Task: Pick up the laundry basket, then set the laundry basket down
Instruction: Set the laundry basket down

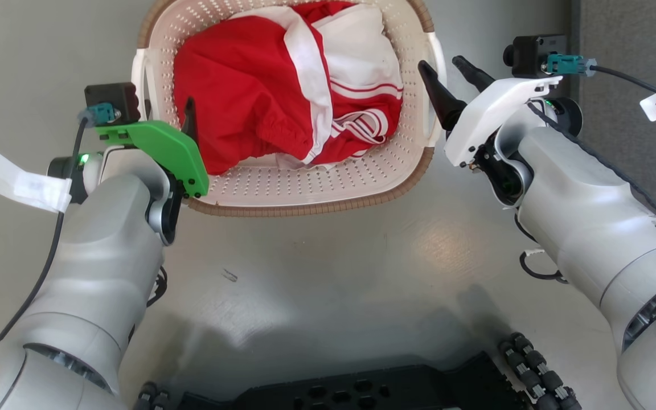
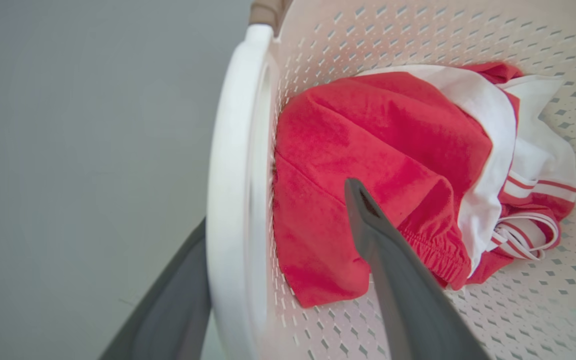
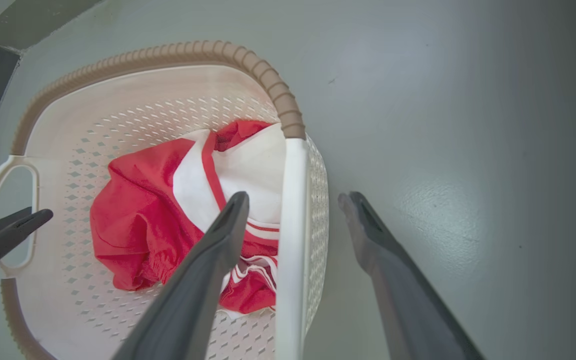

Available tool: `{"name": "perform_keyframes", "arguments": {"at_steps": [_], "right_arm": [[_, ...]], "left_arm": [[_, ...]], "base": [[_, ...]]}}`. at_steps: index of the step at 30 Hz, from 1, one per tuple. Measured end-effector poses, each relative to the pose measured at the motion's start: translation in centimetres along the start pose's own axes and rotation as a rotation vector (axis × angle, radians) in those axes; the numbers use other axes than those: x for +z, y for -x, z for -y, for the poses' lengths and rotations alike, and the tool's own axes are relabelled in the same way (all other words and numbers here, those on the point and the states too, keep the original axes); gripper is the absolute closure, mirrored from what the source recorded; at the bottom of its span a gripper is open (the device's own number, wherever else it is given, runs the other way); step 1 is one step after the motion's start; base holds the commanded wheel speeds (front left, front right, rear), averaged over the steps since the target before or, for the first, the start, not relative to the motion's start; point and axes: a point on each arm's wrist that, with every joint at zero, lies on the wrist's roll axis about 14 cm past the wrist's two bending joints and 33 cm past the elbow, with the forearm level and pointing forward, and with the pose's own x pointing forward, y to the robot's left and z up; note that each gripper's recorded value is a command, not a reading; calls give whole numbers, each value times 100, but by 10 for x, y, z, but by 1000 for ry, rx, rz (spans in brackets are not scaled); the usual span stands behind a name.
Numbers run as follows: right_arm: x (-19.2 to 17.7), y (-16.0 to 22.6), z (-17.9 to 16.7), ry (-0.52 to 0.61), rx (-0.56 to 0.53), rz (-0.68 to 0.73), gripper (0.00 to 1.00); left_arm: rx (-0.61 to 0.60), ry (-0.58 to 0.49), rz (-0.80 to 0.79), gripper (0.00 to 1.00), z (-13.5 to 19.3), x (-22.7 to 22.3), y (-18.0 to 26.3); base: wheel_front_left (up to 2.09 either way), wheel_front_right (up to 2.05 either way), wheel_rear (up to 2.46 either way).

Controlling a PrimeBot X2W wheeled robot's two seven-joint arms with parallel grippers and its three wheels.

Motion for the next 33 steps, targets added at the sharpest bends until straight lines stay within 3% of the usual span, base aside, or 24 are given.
{"name": "perform_keyframes", "arguments": {"at_steps": [33], "right_arm": [[65,96,-37,4,-3,225,0]], "left_arm": [[-32,-49,159,0,36,50,91]], "base": [[0,0,0]]}}
